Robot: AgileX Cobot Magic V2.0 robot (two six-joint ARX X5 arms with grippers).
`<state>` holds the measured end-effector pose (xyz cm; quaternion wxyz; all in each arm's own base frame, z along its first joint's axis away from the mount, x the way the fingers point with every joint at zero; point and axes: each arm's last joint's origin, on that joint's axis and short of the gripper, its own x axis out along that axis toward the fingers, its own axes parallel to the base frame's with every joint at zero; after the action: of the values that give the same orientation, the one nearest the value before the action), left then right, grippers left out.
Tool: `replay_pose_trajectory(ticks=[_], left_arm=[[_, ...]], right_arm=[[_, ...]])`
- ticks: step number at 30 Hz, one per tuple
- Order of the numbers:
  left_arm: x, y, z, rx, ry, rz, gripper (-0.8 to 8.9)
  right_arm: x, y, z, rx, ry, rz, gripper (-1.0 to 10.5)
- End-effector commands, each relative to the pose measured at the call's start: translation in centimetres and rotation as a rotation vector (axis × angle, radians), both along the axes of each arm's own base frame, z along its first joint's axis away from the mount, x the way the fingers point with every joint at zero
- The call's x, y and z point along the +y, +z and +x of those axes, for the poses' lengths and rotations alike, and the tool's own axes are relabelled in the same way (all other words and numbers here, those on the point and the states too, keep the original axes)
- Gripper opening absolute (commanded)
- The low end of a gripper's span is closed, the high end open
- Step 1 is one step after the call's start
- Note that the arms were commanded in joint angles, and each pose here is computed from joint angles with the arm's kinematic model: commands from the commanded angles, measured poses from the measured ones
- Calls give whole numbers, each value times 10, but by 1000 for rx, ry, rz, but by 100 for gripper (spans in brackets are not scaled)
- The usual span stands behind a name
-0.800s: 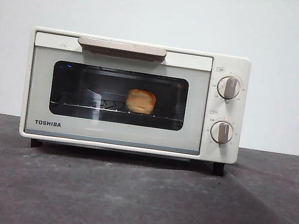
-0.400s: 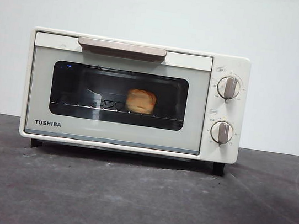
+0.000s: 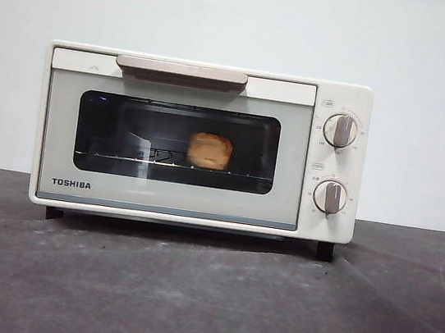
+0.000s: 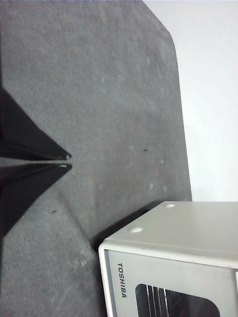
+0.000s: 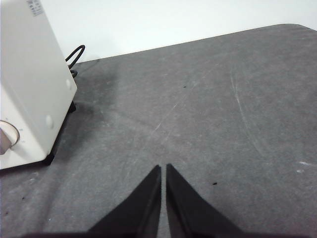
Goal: The left arm flap open the oven, the right arm pick bread and place it into oven, the left arm flap close the oven
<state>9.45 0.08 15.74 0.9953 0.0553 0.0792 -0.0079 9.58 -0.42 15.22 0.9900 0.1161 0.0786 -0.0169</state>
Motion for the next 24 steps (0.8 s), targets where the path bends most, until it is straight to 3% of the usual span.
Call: replay_pose_trajectory(ticks=[1,24], left_arm=[[0,-5,1,13,2,-2,16],[0,-5,1,14,2,-2,16]], right_arm=[[0,-2,0,-4,-11,16,14],[0,-1,0,-11,-16,16,14]])
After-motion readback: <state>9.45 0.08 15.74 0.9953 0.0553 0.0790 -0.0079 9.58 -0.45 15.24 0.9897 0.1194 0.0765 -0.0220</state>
